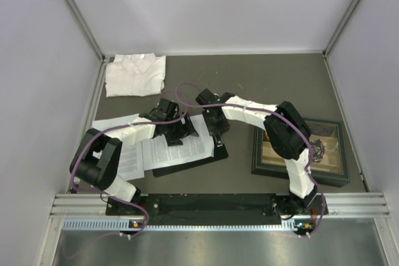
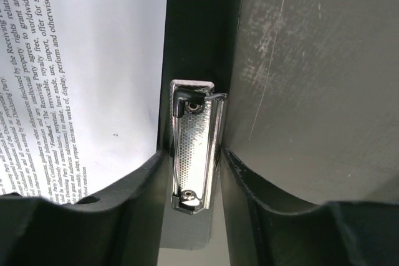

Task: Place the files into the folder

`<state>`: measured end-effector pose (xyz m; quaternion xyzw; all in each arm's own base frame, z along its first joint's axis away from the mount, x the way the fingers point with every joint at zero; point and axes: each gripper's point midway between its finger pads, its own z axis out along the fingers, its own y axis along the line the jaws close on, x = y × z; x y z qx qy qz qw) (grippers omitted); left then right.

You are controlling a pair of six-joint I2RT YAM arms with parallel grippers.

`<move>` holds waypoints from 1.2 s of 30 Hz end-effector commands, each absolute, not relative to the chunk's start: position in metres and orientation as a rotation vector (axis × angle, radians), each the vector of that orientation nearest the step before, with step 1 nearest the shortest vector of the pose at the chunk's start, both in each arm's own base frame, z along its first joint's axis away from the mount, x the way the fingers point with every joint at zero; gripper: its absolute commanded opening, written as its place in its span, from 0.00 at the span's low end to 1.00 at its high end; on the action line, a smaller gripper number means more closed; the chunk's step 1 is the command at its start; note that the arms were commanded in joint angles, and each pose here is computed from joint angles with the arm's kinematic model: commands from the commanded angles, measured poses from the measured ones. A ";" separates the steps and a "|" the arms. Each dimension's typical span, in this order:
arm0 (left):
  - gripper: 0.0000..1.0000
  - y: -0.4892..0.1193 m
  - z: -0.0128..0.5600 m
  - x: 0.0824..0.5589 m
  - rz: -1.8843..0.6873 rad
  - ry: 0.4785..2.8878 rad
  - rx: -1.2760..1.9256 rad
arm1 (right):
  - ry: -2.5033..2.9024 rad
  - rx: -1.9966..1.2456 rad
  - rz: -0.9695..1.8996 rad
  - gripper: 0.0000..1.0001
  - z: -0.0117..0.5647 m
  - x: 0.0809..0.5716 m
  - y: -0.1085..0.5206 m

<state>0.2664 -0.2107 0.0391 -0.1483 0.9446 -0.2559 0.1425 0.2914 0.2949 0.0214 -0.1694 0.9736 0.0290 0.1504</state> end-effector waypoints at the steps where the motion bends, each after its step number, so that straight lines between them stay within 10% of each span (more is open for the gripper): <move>1: 0.86 -0.199 0.021 0.249 -0.652 2.794 -0.454 | 2.844 -0.448 -0.102 0.42 -0.008 0.283 0.280; 7: 0.86 -0.199 0.018 0.247 -0.650 2.805 -0.447 | 2.892 -0.455 -0.031 0.01 -0.027 0.271 0.286; 36: 0.86 -0.216 -0.002 0.238 -0.683 2.899 -0.401 | 2.799 -0.339 0.810 0.00 0.002 0.280 0.313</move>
